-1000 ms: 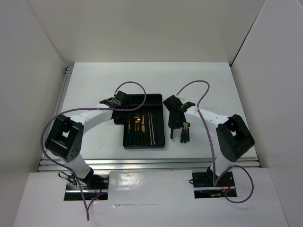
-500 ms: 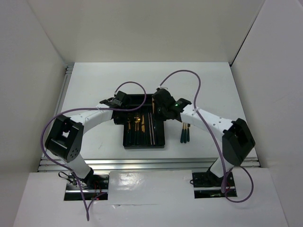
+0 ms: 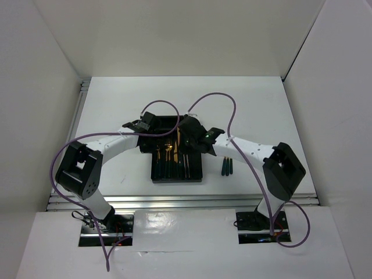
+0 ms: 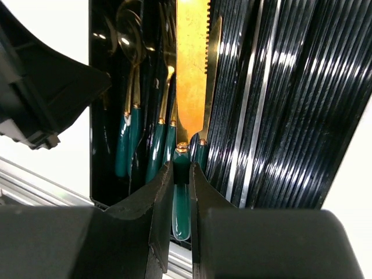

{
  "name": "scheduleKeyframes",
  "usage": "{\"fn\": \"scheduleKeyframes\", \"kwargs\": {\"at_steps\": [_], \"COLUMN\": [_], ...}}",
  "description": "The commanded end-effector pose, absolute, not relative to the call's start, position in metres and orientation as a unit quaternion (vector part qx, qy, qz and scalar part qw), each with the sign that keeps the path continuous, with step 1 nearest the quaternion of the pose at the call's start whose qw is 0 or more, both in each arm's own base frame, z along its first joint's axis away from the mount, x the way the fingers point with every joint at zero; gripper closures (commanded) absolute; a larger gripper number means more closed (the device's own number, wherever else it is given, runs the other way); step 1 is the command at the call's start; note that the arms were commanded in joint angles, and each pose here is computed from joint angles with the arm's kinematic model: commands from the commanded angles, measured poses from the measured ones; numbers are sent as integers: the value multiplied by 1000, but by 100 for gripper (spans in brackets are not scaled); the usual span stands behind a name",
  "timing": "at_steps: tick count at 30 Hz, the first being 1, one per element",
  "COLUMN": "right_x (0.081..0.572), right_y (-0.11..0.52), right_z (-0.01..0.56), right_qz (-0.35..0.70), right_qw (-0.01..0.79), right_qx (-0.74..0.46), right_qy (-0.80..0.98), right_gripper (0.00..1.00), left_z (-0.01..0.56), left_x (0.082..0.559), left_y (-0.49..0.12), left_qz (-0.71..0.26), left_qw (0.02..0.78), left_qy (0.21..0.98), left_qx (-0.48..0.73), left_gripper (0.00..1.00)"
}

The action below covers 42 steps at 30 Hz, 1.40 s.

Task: Sort the eating utensils into containers

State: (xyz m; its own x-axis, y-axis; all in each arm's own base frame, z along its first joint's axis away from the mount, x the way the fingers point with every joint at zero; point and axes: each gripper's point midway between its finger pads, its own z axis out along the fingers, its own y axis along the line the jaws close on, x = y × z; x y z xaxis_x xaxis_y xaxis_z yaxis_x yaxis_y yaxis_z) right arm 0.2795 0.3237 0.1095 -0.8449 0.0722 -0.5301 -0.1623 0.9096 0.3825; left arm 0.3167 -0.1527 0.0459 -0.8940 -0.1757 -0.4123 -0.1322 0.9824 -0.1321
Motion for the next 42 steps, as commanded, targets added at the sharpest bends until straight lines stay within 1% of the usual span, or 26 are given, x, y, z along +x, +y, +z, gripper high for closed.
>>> {"fn": "scheduleKeyframes", "kwargs": {"at_steps": [1, 9, 11, 17, 18, 19, 23, 25, 27, 30, 34, 35, 37, 38, 42], "right_x": [283, 275, 273, 272, 270, 271, 272, 271, 272, 272, 272, 274, 275, 275, 280], "right_y": [336, 361, 358, 356, 354, 353, 348, 346, 347, 347, 335, 330, 320, 308, 255], "right_z": [100, 78, 68, 63, 62, 62, 58, 62, 66, 74, 112, 119, 134, 149, 155], "right_qz": [228, 216, 201, 193, 189, 186, 170, 170, 174, 176, 178, 172, 166, 157, 120], "right_qw": [276, 248, 234, 229, 224, 228, 228, 228, 231, 234, 262, 276, 293, 312, 337], "right_qx": [2, -7, -3, 8, 12, 14, 16, 16, 16, 11, 8, 14, 16, 24, 70], "right_qy": [934, 944, 951, 954, 956, 956, 959, 958, 957, 956, 948, 946, 941, 937, 931], "right_gripper": [100, 100, 100, 99, 96, 85, 62, 54, 49, 49, 47, 44, 43, 41, 40], "left_z": [44, 44, 44, 44, 42, 42, 42, 42, 42, 42, 42, 42, 42, 44, 44], "left_x": [305, 303, 303, 303, 302, 302, 302, 302, 302, 302, 302, 302, 302, 304, 304], "left_y": [-153, -152, -152, -152, -152, -152, -153, -153, -153, -153, -153, -153, -153, -154, -154], "left_qz": [-53, -53, -53, -53, -53, -53, -57, -56, -56, -56, -56, -56, -56, -59, -59], "left_qw": [194, 194, 194, 194, 194, 194, 192, 192, 192, 192, 192, 192, 192, 196, 196], "left_qy": [976, 976, 976, 976, 976, 976, 976, 977, 977, 977, 977, 977, 977, 976, 976], "left_qx": [-85, -85, -85, -85, -85, -85, -84, -79, -79, -79, -79, -79, -79, -79, -79], "left_gripper": [100, 100, 100, 100, 100, 100, 100, 100, 100, 100, 100, 100, 100, 100, 100]}}
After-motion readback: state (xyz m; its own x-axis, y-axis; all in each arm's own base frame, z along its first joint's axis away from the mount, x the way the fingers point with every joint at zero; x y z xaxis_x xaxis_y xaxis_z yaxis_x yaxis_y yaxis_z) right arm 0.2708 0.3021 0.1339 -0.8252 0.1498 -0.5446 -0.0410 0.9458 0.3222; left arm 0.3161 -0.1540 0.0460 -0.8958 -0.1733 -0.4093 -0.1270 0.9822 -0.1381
